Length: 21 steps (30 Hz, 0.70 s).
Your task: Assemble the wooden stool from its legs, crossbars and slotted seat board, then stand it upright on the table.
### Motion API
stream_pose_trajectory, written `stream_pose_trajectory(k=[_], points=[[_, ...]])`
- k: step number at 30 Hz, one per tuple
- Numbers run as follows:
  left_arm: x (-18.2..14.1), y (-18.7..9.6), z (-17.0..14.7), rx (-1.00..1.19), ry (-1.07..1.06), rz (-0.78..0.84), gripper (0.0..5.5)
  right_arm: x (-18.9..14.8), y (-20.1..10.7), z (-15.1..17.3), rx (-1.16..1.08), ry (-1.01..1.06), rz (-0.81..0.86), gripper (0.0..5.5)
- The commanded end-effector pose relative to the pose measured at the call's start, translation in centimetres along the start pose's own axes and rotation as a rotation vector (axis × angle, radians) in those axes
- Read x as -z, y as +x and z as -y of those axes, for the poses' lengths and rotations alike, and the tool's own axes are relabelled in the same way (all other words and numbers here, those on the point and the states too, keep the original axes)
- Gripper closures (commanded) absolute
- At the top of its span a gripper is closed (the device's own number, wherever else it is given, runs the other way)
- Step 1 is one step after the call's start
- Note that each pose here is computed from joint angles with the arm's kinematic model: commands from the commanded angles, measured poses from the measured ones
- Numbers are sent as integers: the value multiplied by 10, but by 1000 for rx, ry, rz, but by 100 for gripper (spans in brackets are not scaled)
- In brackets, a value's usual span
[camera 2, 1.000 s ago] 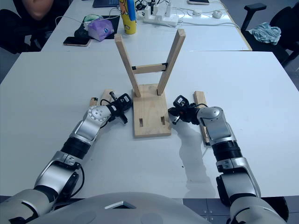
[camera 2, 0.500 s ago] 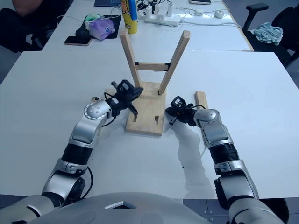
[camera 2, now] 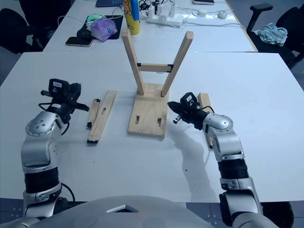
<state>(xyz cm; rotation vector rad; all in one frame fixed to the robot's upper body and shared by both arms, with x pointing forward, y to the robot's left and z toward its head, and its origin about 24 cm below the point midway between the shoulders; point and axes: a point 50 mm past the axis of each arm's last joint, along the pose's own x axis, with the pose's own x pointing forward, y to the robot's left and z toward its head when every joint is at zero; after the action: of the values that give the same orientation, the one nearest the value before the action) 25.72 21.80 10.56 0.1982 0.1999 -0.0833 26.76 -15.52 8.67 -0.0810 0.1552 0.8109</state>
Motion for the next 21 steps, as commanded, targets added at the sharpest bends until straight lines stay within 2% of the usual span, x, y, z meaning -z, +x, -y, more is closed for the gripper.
stream_pose_trajectory(k=[1,8,14,21], points=[[26,0,3,-9,-161,-131,448,-9,10,-20,9,72,62,550],[49,7,12,33,-197,-270,353,-5,20,-40,-15,118,56,550],[62,7,15,56,-235,-319,353,-4,22,-41,-36,123,46,550],[83,3,2,17,-234,-417,353,-7,23,-39,-21,118,46,550]])
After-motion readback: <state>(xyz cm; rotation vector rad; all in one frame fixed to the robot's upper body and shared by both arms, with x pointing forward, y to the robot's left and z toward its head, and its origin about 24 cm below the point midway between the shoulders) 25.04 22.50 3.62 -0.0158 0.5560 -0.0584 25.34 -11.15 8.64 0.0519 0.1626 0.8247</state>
